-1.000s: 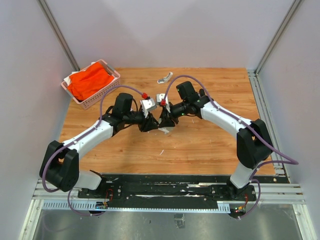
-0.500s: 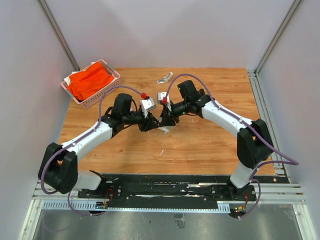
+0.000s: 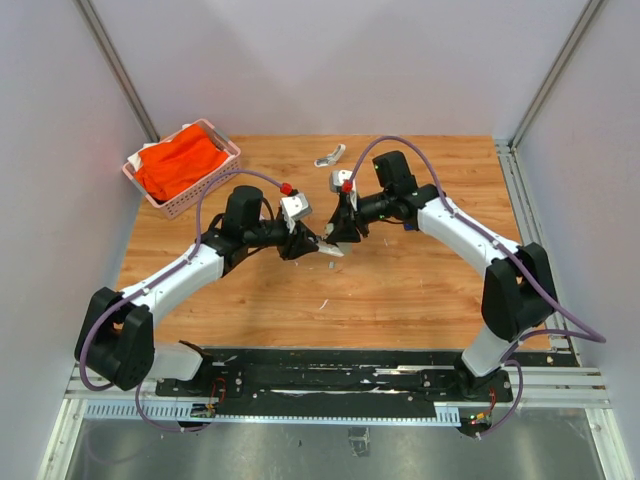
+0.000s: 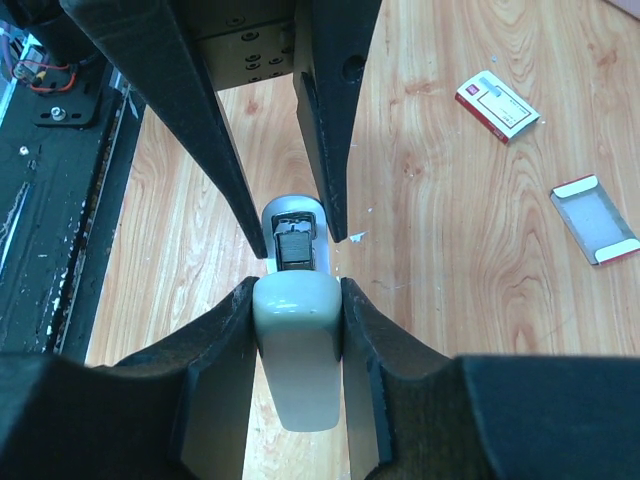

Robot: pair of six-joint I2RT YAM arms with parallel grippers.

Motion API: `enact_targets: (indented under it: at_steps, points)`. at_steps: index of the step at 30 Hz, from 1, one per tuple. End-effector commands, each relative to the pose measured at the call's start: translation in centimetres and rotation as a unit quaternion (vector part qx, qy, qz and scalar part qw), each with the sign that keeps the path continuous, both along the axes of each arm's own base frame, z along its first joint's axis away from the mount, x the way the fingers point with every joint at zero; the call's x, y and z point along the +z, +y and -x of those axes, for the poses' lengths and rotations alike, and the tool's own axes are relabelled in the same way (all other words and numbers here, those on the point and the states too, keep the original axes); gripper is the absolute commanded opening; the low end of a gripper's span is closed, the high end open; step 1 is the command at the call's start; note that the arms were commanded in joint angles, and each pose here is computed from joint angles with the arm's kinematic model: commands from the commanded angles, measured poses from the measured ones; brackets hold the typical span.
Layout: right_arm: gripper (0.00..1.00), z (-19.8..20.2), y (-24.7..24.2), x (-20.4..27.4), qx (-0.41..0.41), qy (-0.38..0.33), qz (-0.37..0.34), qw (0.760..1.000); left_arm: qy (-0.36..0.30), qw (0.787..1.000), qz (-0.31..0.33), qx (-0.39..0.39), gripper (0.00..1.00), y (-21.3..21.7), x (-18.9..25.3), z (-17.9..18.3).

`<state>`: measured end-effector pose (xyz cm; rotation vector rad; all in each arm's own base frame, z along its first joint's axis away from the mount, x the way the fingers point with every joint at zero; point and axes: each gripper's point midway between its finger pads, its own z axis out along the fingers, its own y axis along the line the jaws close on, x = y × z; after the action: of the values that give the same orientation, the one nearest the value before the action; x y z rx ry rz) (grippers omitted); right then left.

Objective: Unload the staples from the stapler
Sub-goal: Open the stapler at the center of the board.

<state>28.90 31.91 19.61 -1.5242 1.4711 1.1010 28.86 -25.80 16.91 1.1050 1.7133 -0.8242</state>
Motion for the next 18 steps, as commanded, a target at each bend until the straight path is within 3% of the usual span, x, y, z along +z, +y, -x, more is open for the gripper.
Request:
enact_targets:
  at_steps: [1, 7, 18]
  points:
    - [0.15, -0.4, -1.2, 2.1, -0.019, 0.021, -0.024, 0.999, -0.036, 0.999, -0.003, 0.021, 0.00, 0.6, 0.7, -0.9]
    - [0.14, -0.9, -1.7, 2.2, -0.026, 0.034, -0.034, 0.999, -0.042, 0.999, -0.002, 0.031, 0.00, 0.8, 0.8, -1.1]
    - [0.01, -1.5, -2.6, 3.2, -0.044, 0.034, -0.052, 0.997, -0.035, 0.999, 0.003, 0.042, 0.00, 0.7, 0.3, -1.6]
